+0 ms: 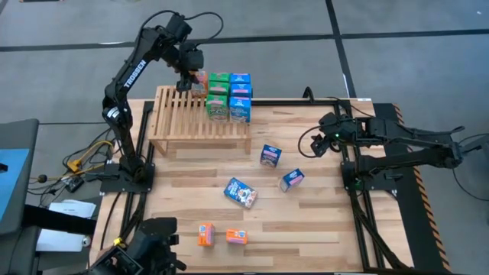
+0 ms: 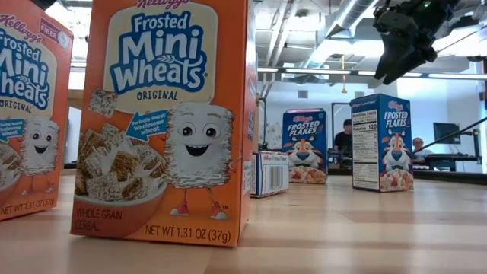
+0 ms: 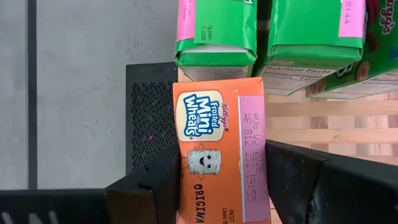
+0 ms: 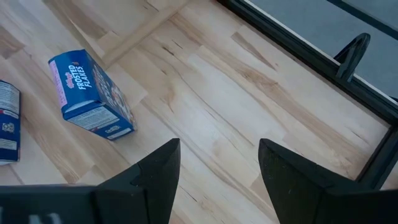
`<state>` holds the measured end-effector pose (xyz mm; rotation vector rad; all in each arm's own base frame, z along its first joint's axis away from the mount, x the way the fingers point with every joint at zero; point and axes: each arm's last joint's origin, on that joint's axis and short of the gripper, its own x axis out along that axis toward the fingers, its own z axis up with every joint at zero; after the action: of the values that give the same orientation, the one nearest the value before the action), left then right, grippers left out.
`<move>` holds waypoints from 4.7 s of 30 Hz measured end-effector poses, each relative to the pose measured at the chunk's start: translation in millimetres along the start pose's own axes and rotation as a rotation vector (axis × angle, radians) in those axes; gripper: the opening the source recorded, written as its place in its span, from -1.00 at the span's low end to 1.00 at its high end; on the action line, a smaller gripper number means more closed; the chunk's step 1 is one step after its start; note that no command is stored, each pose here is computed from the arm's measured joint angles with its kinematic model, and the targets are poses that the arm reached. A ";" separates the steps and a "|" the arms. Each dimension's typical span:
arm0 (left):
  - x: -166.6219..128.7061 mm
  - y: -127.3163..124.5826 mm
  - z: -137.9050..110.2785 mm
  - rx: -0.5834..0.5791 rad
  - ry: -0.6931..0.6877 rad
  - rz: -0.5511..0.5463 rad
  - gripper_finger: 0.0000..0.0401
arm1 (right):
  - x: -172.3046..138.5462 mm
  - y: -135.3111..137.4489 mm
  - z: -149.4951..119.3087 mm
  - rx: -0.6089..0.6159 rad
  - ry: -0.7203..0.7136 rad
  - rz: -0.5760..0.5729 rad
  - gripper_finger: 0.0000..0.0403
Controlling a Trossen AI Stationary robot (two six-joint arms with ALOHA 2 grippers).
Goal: Stack cereal on shelf
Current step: Put the top orange cereal box on the shelf, then put the left orange cereal box on the shelf aligned with the other orange cereal box
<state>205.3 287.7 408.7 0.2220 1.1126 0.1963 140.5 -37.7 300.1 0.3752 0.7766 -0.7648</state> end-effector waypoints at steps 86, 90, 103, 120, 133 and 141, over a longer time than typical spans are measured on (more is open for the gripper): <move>-152.1 -209.0 46.5 -0.427 -0.249 -0.216 0.54 | -0.2 1.4 -0.6 -0.004 0.017 0.034 0.19; -151.5 -243.4 56.3 -0.518 -0.195 -0.343 0.54 | -0.2 1.7 -1.0 -0.004 0.025 0.047 0.19; -110.2 -367.4 99.2 -0.664 0.087 -0.367 0.54 | -3.4 9.0 -5.0 -0.076 0.029 0.090 0.19; -20.3 -495.5 115.2 -0.683 0.385 -0.194 0.54 | -4.5 11.4 -6.9 -0.102 0.043 0.118 0.19; -9.7 -547.2 99.4 -1.079 0.391 -0.040 0.54 | -4.5 11.6 -7.0 -0.102 0.047 0.123 0.19; 5.9 -572.6 87.9 -1.142 0.441 0.051 0.54 | -4.6 12.3 -7.2 -0.125 0.056 0.146 0.19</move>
<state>313.0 -267.8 284.1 -0.8478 1.2626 0.9147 143.9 -23.2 299.0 0.3382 0.8354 -0.5679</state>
